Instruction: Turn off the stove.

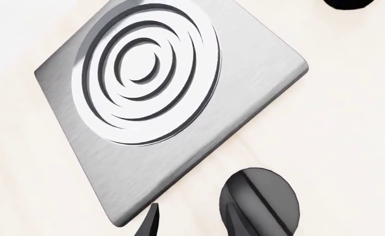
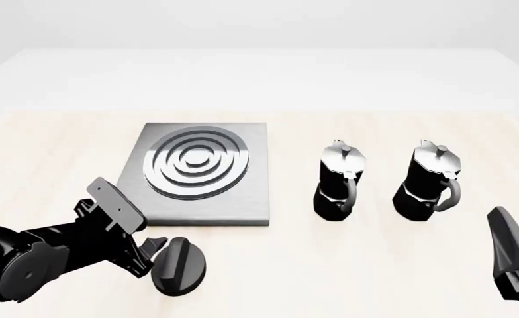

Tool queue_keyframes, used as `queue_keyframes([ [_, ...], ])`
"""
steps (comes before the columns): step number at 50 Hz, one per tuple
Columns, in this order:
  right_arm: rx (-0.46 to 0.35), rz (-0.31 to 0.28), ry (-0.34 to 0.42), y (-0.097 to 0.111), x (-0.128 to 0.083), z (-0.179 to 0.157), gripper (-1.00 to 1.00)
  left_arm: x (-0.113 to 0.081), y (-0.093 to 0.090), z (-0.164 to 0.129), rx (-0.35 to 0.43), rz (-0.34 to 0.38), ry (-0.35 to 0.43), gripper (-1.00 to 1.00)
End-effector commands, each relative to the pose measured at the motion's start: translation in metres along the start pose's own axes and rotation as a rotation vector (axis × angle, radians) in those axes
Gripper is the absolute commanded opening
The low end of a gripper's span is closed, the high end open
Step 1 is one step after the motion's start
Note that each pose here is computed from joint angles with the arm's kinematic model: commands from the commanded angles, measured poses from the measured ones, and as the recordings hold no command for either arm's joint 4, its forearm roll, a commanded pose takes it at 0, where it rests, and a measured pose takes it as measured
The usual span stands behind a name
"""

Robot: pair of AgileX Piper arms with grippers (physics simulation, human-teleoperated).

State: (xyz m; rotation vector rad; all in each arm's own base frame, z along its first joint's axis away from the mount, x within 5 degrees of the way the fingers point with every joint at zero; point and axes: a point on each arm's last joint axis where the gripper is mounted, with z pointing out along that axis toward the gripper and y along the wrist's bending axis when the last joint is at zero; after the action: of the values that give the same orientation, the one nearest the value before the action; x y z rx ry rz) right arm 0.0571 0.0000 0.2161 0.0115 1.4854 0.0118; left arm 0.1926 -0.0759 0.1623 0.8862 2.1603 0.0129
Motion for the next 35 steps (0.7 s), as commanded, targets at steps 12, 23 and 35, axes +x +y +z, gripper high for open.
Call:
queue_keyframes([
  [12, 0.0, -0.001, 0.0, 0.0, 0.0, 0.0, 1.0, -0.016, 0.01, -0.005, -0.021, 0.03, -0.025, 1.0],
  [23, -0.007, -0.004, 0.0, 0.0, 0.0, 0.0, 1.0, -0.008, 0.021, -0.031, -0.084, 0.016, -0.029, 1.0],
  [35, -0.012, -0.004, -0.001, 0.001, 0.0, -0.001, 1.0, -0.002, 0.026, -0.064, -0.133, 0.001, -0.039, 1.0],
])
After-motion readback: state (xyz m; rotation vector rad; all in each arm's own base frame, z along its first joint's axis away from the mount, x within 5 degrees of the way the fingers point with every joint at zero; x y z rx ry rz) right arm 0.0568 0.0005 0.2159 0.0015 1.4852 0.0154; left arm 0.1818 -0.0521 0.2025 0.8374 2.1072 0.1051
